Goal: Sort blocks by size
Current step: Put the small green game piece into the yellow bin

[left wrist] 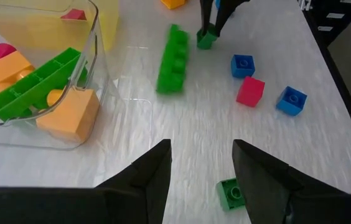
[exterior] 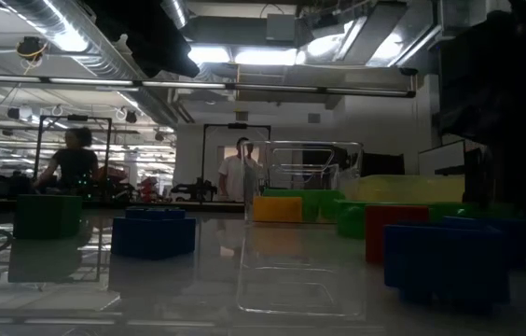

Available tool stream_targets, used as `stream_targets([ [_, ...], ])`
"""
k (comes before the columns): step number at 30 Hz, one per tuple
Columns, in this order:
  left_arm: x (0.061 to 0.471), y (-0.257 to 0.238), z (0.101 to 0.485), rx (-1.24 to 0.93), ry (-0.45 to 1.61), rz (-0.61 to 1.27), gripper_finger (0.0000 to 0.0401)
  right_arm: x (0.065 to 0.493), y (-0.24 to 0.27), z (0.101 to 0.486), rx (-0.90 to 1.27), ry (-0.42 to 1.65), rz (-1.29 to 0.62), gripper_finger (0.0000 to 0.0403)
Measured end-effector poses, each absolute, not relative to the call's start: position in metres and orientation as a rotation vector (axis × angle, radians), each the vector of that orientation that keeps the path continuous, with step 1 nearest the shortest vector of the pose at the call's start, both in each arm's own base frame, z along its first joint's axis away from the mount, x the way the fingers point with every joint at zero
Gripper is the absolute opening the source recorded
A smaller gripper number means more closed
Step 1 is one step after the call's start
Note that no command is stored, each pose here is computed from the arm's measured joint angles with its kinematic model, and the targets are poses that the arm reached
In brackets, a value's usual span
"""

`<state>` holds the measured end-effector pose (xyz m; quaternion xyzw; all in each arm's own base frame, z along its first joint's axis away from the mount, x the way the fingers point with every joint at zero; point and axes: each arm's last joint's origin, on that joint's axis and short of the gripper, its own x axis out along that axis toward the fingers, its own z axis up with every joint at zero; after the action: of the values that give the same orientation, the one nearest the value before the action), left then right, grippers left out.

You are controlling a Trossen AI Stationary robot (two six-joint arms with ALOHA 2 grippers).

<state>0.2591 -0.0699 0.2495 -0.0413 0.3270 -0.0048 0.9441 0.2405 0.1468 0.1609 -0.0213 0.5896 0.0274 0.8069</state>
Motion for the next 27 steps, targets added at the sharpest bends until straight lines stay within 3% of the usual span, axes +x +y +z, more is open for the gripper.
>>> stream_targets([
  [10, 0.259, -0.07, 0.249, -0.086, 0.667, -0.009, 0.0156, 0.247, 0.15, 0.203, -0.128, 1.3, 0.068, 0.007],
  [20, 0.259, -0.07, 0.249, -0.087, 0.666, -0.009, 0.0156, 0.258, 0.11, 0.238, -0.508, 1.286, -0.26, 0.0073],
  [27, 0.259, -0.071, 0.249, -0.102, 0.672, -0.027, 0.0156, 0.271, 0.062, 0.239, -0.569, 1.358, -0.378, 0.0074],
])
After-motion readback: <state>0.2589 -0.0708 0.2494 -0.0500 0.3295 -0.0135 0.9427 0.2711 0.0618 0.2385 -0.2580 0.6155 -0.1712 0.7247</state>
